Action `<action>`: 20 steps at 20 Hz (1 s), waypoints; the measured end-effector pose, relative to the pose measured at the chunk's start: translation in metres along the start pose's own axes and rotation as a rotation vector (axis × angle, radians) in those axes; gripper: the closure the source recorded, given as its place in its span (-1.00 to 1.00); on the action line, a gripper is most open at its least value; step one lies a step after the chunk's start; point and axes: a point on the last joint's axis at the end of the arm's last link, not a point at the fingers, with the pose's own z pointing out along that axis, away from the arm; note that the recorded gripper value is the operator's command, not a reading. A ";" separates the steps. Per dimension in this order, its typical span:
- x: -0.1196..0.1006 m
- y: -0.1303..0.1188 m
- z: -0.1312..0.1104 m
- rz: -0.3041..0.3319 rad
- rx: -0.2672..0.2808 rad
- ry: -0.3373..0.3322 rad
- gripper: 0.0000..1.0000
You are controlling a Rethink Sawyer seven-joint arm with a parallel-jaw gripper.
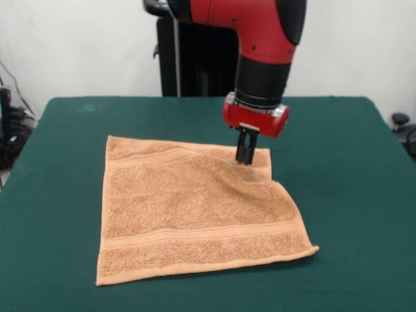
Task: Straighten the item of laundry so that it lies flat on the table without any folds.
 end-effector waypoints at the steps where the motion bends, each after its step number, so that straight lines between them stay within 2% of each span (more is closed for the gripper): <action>1: 0.003 -0.001 0.001 -0.001 0.001 0.004 1.00; 9: 0.016 0.006 0.007 -0.021 -0.007 0.001 1.00; 16: 0.038 0.016 0.030 -0.055 -0.023 -0.009 1.00; 20: 0.037 0.016 0.030 -0.060 -0.025 -0.026 1.00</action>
